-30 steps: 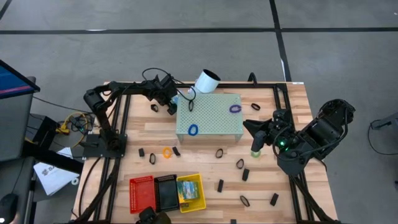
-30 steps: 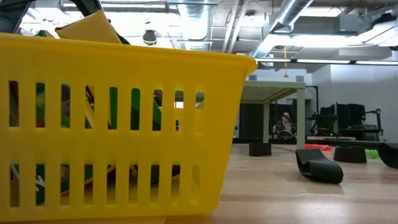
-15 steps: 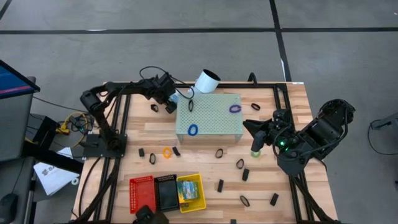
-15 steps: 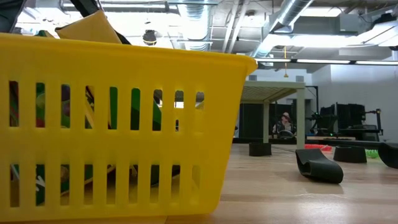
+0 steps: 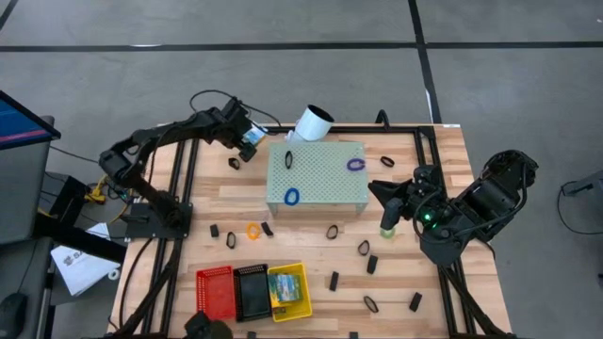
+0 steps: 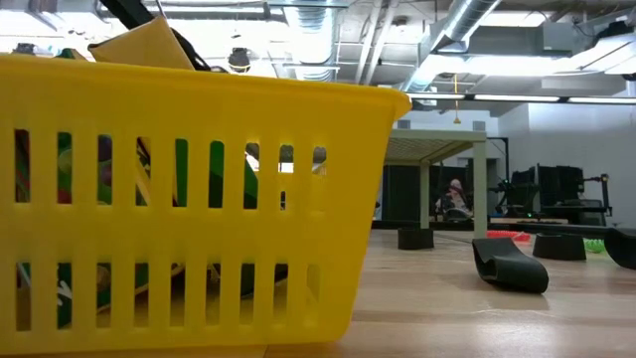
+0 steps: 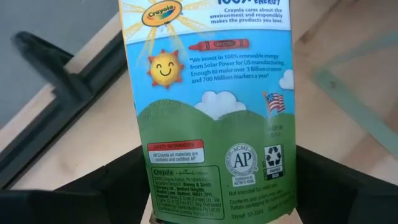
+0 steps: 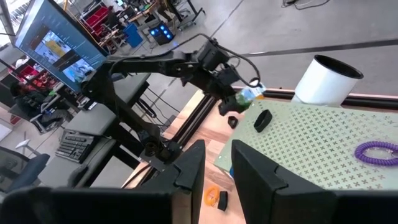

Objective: Pick & Place Office Desk Supplies
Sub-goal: Put the yellow crayon box into the yellow bin

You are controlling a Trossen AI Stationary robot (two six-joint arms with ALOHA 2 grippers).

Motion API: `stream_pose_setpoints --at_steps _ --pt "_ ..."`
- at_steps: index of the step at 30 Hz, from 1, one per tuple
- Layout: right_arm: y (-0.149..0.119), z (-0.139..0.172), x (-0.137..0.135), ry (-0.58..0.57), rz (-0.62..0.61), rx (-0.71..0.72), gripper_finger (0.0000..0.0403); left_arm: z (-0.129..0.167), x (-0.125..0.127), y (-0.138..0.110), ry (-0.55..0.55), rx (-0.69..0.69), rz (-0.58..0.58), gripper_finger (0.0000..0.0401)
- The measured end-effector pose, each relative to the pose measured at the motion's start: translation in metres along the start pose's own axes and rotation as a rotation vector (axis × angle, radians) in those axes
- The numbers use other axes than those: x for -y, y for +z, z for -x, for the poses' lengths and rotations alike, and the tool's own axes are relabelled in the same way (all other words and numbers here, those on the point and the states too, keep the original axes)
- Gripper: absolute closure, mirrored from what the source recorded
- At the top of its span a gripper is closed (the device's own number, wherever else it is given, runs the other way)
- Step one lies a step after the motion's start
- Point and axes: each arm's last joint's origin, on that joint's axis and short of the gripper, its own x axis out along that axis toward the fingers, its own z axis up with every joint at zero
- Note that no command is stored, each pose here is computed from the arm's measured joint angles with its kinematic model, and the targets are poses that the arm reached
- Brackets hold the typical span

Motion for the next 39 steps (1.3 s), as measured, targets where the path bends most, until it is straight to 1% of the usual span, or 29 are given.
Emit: stream_pose_setpoints --at_steps 10,18,23,25,32,39 --pt "0.001 0.000 0.000 -0.002 0.033 0.018 0.0326 0.063 0.014 -0.021 -0.030 0.034 0.036 0.0091" --pt "0.000 0.000 0.000 -0.003 0.072 0.018 0.0326 0.109 0.044 -0.045 -0.225 0.060 0.042 0.0092" --pt "0.000 0.000 0.000 -0.003 0.093 0.018 0.0326 0.132 0.072 -0.058 -0.405 0.080 0.020 0.0092" --pt "0.000 0.000 0.000 -0.004 0.097 0.017 0.0326 0.139 0.085 -0.064 -0.464 0.071 -0.005 0.0092" --pt "-0.001 0.001 0.000 0.003 0.125 -0.005 0.0326 0.158 0.129 -0.089 -0.613 0.009 -0.102 0.0092" --pt "-0.004 0.007 -0.001 0.028 0.152 -0.030 0.0326 0.174 0.166 -0.112 -0.743 -0.057 -0.130 0.0094"
